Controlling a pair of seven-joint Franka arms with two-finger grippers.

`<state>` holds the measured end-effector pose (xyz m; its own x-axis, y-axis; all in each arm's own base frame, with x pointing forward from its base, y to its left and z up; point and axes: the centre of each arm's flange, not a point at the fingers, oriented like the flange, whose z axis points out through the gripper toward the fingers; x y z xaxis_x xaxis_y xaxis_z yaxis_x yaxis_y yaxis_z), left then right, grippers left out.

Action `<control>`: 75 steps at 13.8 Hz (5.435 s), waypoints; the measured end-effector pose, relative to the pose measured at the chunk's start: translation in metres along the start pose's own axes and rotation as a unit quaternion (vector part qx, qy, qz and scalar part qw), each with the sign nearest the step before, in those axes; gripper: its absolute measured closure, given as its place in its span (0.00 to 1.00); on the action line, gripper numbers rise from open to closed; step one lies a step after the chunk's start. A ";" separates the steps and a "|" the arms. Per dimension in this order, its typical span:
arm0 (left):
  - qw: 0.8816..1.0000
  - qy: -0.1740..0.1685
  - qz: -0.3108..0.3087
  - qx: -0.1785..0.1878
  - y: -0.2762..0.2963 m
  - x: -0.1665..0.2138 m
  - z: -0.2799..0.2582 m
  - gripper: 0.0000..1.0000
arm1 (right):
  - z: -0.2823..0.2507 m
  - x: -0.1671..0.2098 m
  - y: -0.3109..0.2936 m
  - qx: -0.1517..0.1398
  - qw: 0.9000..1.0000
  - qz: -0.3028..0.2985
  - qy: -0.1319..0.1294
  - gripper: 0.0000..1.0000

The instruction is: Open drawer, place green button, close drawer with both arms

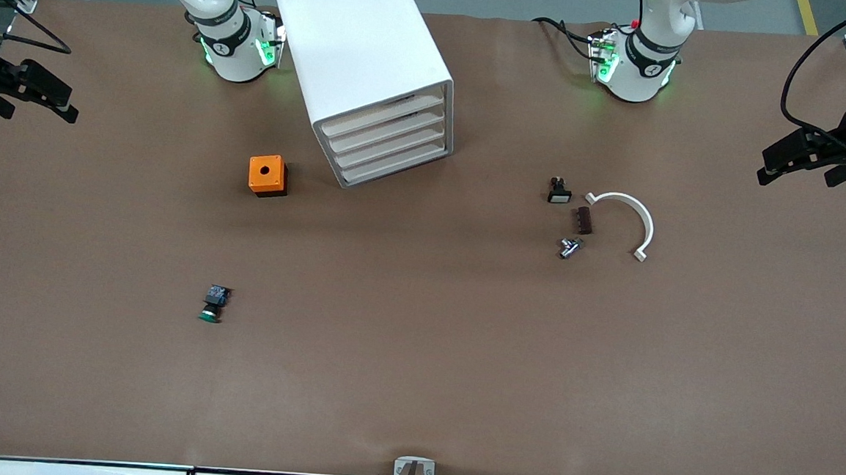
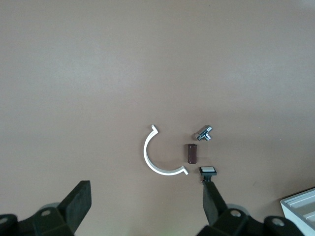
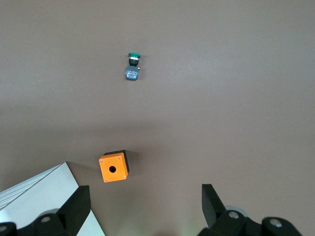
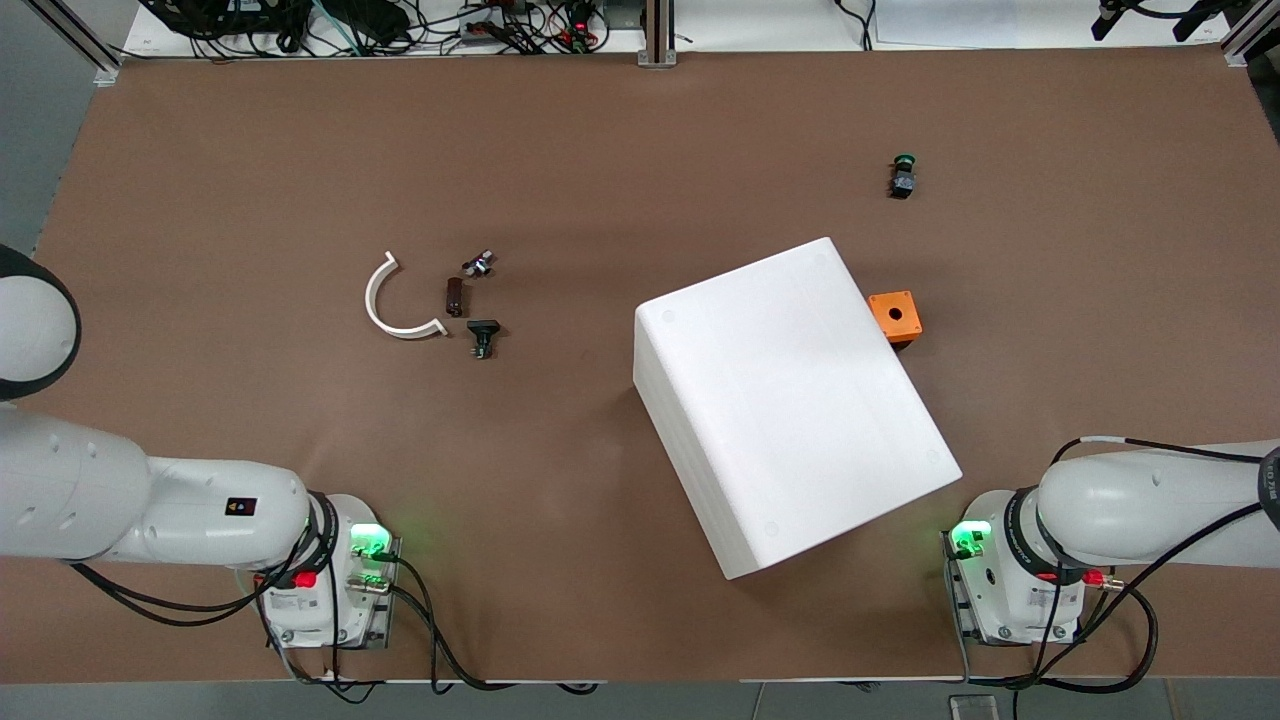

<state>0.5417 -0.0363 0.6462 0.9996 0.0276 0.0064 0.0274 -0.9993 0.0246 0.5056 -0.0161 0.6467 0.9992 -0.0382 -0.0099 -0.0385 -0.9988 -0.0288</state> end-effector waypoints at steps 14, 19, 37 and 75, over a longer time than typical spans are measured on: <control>0.996 -0.087 -0.026 0.003 -0.029 0.047 0.099 0.00 | 0.001 -0.001 0.000 0.000 1.000 0.000 -0.004 0.00; 0.986 -0.160 -0.053 0.004 0.036 0.065 0.185 0.00 | -0.006 -0.001 0.000 0.000 1.000 0.000 0.002 0.00; 0.725 -0.406 -0.543 0.119 0.395 -0.029 0.415 0.00 | 0.085 0.052 0.027 0.002 0.996 -0.020 -0.087 0.00; 0.483 -0.538 -0.607 0.331 0.461 -0.151 0.542 0.84 | 0.411 0.157 -0.055 -0.013 0.995 0.095 0.007 0.00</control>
<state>0.4077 -0.5140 0.1151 -0.3405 0.9293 -0.1432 0.2376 -0.0624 -0.9694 0.6606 0.0450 0.2354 0.9739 -0.2270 0.0020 -0.2270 -0.9739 -0.0018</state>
